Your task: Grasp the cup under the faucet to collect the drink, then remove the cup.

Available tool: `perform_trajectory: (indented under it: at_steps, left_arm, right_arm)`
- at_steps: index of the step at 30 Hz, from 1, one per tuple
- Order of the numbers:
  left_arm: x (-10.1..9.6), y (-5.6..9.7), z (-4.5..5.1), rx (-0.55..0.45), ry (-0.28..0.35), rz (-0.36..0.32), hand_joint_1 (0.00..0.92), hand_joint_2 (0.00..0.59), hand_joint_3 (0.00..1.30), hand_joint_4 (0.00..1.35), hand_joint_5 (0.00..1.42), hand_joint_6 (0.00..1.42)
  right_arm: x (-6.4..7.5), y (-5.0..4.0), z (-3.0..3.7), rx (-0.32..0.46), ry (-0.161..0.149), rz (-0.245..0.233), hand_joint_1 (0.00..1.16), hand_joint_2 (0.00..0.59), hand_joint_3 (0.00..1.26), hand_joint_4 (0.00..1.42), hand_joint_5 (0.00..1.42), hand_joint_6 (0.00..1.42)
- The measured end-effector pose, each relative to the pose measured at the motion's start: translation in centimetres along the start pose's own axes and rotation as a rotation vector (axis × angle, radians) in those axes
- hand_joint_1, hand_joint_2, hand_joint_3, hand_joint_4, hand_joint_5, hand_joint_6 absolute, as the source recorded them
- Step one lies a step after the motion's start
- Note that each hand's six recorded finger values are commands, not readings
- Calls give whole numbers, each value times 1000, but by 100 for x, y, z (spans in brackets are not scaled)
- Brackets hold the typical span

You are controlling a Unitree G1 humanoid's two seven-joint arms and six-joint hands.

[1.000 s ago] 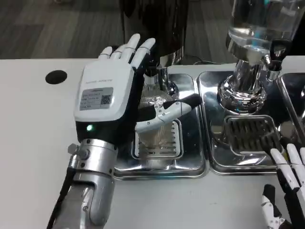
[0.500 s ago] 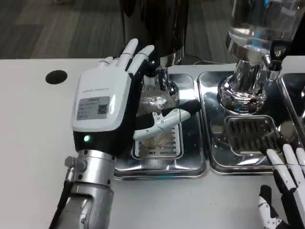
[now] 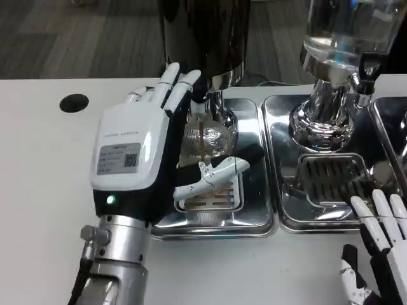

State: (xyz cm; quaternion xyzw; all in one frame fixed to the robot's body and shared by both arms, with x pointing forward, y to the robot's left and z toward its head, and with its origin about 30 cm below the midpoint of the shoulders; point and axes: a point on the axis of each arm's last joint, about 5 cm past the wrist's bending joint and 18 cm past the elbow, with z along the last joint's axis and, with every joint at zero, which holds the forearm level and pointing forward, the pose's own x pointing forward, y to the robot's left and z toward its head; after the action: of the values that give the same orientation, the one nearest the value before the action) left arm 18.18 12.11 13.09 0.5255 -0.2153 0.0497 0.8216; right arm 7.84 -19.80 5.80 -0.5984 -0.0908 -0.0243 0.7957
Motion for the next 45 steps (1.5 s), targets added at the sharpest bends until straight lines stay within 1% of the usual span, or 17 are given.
perform_trajectory:
  at_steps: [8,13,24,45]
  left_arm:
    - [-8,-6,-6,0,-1,0,0,71,357,128,336,273]
    - [-22,-38,-20,0,1,-2,0,70,357,123,336,275]
    - [-44,-67,-13,-9,5,1,0,70,357,120,336,278]
    - [-48,-71,-8,-11,8,1,0,64,357,120,336,283]
  right_arm:
    - [5,0,-2,1,1,-2,179,563,114,0,0,0]
    - [1,0,-3,1,2,0,179,562,114,0,0,0]
    - [-4,0,-3,0,3,1,177,555,114,0,0,0]
    - [15,16,-5,6,1,1,177,555,114,0,0,0]
